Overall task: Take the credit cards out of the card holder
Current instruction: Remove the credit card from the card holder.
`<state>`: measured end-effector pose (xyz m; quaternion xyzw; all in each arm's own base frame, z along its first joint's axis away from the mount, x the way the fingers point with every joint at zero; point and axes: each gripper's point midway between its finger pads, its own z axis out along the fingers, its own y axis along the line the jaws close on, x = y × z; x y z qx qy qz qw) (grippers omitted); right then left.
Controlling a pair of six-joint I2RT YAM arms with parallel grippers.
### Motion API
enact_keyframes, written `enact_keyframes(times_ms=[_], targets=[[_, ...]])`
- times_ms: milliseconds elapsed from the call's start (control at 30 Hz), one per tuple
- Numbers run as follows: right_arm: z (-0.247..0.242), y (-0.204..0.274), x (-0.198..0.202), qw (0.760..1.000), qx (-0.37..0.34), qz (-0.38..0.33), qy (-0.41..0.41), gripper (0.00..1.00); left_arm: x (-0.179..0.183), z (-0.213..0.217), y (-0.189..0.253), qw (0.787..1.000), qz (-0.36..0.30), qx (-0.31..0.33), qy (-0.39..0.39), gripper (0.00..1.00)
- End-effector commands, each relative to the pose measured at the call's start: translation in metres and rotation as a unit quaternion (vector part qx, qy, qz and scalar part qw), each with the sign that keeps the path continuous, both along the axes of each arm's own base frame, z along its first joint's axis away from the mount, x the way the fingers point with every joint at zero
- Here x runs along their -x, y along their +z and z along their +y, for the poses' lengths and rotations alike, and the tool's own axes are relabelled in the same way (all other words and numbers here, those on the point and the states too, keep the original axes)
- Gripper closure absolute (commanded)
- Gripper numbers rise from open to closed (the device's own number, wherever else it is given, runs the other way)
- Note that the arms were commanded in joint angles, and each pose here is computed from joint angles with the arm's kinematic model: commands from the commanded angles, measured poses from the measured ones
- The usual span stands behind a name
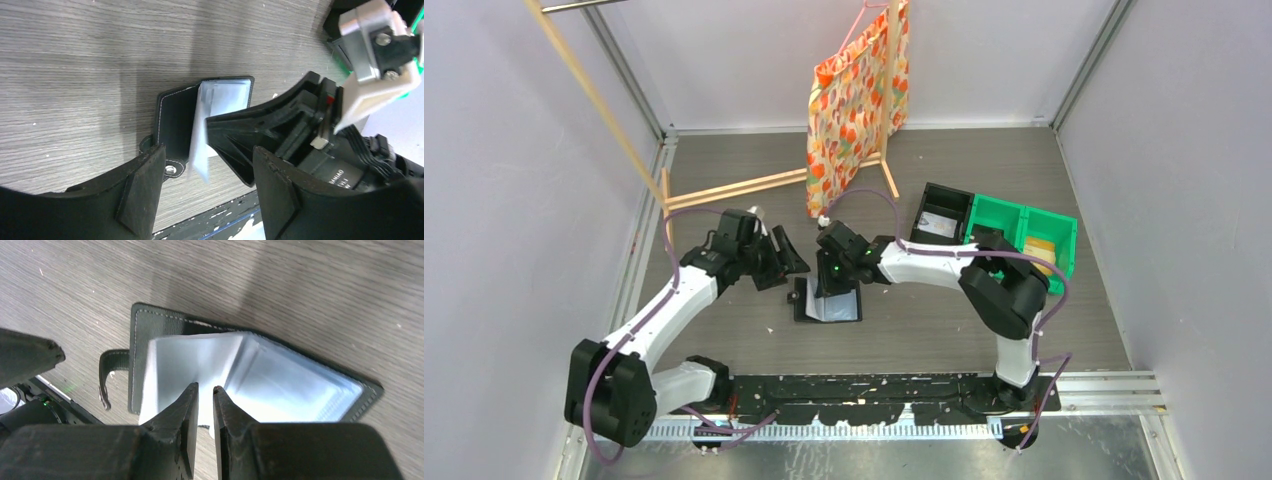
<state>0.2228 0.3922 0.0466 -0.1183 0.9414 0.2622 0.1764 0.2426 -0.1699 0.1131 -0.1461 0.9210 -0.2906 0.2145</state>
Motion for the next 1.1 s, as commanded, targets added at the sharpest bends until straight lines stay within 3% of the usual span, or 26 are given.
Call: enact_keyframes(times_ms=[0, 267, 533, 833, 1067], targets=[[0.03, 0.01, -0.005, 0.999, -0.039, 0.007, 0.014, 0.78, 0.01, 0.001, -0.005, 1.0, 0.014, 0.011, -0.019, 0.32], [0.033, -0.002, -0.007, 0.999, -0.029, 0.016, 0.006, 0.79, 0.017, 0.0, -0.03, 0.999, 0.041, 0.02, -0.007, 0.27], [0.025, -0.006, -0.002, 0.999, -0.027, 0.02, 0.004, 0.79, 0.024, -0.003, -0.058, 0.997, 0.074, 0.031, 0.002, 0.34], [0.019, -0.009, 0.004, 0.999, -0.024, 0.025, 0.004, 0.79, 0.023, 0.01, -0.071, 0.997, 0.072, -0.005, 0.017, 0.37], [0.021, 0.004, 0.001, 0.999, -0.034, 0.016, 0.002, 0.79, 0.015, 0.014, -0.074, 0.997, 0.072, -0.022, 0.033, 0.5]])
